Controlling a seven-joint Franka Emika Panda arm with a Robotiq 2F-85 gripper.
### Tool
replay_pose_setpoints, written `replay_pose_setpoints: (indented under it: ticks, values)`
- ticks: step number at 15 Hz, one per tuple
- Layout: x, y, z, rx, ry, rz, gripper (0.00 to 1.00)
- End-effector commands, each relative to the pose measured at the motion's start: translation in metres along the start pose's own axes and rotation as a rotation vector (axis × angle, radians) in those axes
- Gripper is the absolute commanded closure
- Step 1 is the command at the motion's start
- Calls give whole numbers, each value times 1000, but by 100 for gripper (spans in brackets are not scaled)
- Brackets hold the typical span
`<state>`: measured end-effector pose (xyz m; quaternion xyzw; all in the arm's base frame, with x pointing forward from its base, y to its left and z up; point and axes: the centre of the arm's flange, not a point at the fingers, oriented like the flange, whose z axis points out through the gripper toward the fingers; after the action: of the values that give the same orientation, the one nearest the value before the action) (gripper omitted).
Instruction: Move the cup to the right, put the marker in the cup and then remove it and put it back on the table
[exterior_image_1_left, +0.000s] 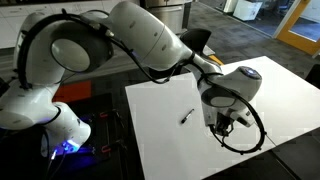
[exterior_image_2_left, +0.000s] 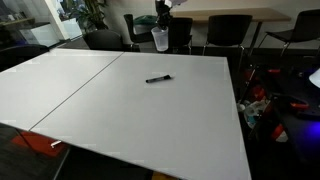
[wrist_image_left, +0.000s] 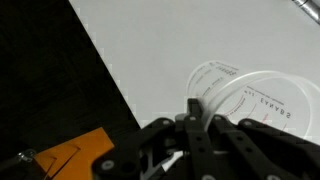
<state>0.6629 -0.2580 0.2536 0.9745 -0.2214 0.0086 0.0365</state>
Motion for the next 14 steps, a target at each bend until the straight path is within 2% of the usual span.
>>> replay_pose_setpoints:
  ticks: [1, 8, 12, 13, 14]
  values:
    - [4, -2, 20, -18, 22, -61, 99]
    - [13, 2, 58, 45, 73, -187, 99]
    - [16, 3, 67, 75, 71, -235, 99]
    - [16, 2, 67, 76, 73, -248, 80]
    - [17, 2, 67, 79, 71, -256, 71]
